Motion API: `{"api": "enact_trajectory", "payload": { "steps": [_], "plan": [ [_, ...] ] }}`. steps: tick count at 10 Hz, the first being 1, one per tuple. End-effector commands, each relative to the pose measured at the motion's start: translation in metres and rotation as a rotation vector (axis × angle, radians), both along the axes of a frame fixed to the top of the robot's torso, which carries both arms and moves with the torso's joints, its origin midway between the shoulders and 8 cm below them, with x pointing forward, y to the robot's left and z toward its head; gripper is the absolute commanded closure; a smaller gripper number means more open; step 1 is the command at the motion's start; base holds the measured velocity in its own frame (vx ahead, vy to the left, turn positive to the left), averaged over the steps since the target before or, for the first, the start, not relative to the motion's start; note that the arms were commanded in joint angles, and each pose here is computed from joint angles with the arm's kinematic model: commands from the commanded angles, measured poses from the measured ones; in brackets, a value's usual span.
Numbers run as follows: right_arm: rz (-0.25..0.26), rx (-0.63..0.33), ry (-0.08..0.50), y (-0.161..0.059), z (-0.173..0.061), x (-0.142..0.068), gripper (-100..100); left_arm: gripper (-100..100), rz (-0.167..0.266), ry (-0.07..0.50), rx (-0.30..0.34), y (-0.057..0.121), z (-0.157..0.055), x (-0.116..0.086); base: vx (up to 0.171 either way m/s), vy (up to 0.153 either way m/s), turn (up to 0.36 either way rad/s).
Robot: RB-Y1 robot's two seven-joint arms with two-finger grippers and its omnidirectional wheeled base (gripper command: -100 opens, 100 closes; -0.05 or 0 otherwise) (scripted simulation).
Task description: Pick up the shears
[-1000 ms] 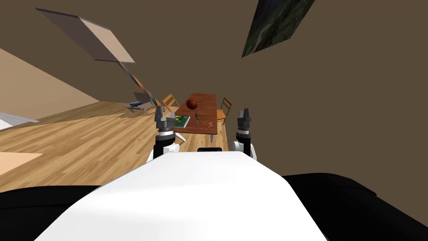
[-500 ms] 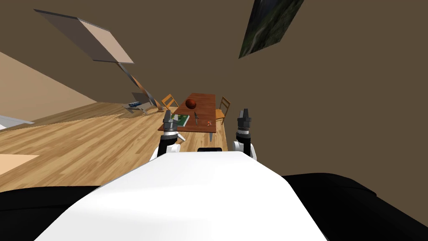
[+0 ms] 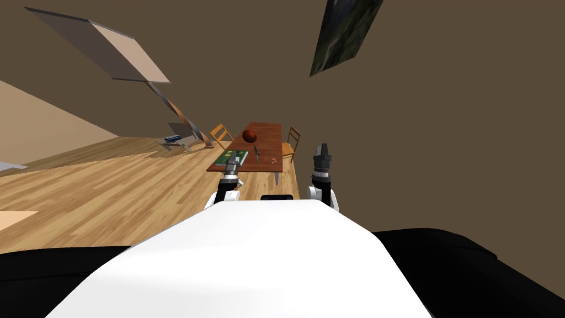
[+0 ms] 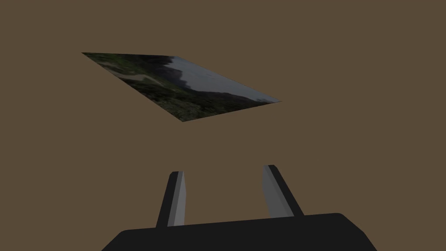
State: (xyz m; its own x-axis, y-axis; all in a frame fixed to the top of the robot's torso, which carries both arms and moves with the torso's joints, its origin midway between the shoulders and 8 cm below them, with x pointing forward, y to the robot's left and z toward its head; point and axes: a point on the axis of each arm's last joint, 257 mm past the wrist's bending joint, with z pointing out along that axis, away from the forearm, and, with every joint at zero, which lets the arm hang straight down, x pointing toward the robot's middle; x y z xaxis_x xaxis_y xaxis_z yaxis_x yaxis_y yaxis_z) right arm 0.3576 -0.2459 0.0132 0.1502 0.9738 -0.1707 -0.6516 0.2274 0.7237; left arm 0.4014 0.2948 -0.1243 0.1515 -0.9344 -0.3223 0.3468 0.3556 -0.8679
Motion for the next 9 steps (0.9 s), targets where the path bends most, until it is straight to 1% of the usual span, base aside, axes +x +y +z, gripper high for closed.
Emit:
{"api": "enact_trajectory", "payload": {
  "steps": [1, 3, 4, 5, 6, 7, 9],
  "plan": [
    [0.0, 0.0, 0.0, 0.0, 0.0, 0.0, 0, -100, 0.012, 0.049, 0.038, 0.005, -0.021, 0.006, -0.049, -0.02, -0.076],
    [0.0, 0.0, 0.0, 0.0, 0.0, 0.0, 0, -100, 0.028, 0.122, 0.108, 0.008, -0.051, 0.015, -0.06, -0.025, -0.108],
    [0.0, 0.0, 0.0, 0.0, 0.0, 0.0, 0, -100, 0.03, 0.139, 0.106, 0.01, -0.06, 0.015, -0.043, -0.014, -0.03],
    [0.0, 0.0, 0.0, 0.0, 0.0, 0.0, 0, -100, 0.036, 0.179, 0.143, 0.012, -0.077, 0.019, -0.027, -0.012, -0.063],
    [0.0, 0.0, 0.0, 0.0, 0.0, 0.0, 0, -100, 0.04, 0.206, 0.182, 0.014, -0.087, 0.023, -0.035, -0.01, -0.114],
    [0.0, 0.0, 0.0, 0.0, 0.0, 0.0, 0, -100, 0.042, 0.224, 0.18, 0.016, -0.096, 0.023, -0.029, -0.006, -0.06],
    [0.0, 0.0, 0.0, 0.0, 0.0, 0.0, 0, -100, 0.049, 0.301, 0.259, 0.022, -0.128, 0.029, -0.023, -0.003, -0.107]
  ]
}}
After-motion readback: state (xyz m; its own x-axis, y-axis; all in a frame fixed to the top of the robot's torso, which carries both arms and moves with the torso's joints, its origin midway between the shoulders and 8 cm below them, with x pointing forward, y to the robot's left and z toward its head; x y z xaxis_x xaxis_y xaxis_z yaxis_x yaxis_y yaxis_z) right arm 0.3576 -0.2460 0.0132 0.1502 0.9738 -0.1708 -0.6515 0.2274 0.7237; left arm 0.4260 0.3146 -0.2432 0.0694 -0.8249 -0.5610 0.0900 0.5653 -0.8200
